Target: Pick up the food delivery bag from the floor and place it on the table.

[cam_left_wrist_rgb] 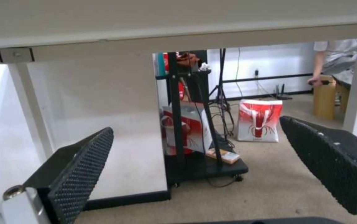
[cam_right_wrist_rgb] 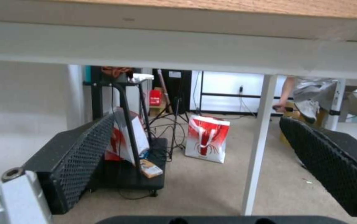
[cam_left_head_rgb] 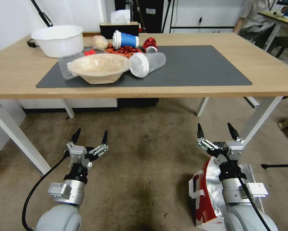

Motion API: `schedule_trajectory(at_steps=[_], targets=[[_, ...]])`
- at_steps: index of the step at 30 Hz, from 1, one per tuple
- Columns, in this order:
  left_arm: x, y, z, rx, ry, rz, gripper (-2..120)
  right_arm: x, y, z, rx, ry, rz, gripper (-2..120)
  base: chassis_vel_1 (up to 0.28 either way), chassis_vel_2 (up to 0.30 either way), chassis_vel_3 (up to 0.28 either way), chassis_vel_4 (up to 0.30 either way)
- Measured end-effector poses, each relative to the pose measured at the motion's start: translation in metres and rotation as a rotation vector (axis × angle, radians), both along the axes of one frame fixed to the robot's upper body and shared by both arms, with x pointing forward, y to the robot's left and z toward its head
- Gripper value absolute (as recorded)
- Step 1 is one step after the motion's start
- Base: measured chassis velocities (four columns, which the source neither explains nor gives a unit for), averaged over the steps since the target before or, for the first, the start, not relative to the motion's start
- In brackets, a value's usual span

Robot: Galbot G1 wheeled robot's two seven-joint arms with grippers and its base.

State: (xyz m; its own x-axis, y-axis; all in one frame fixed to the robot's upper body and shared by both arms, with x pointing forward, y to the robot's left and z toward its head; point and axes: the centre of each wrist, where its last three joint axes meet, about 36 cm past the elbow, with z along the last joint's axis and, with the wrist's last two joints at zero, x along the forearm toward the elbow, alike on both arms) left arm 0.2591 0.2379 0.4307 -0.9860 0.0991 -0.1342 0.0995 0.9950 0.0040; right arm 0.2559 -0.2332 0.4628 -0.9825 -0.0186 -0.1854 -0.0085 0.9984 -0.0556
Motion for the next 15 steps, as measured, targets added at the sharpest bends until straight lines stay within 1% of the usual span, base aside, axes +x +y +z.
schedule_trajectory(at_steps=[9,15], targets=[[-0.0029,-0.0004,0.0085,0.005,-0.029,0.001,100,-0.0059,-0.0012,0.0083,-0.015,-0.012,0.005,100,0.0,0.0,0.0,0.0],[-0.0039,-0.0009,0.0097,0.01,-0.033,0.002,100,-0.0098,-0.0029,0.0102,-0.025,-0.018,0.009,100,0.0,0.0,0.0,0.0]])
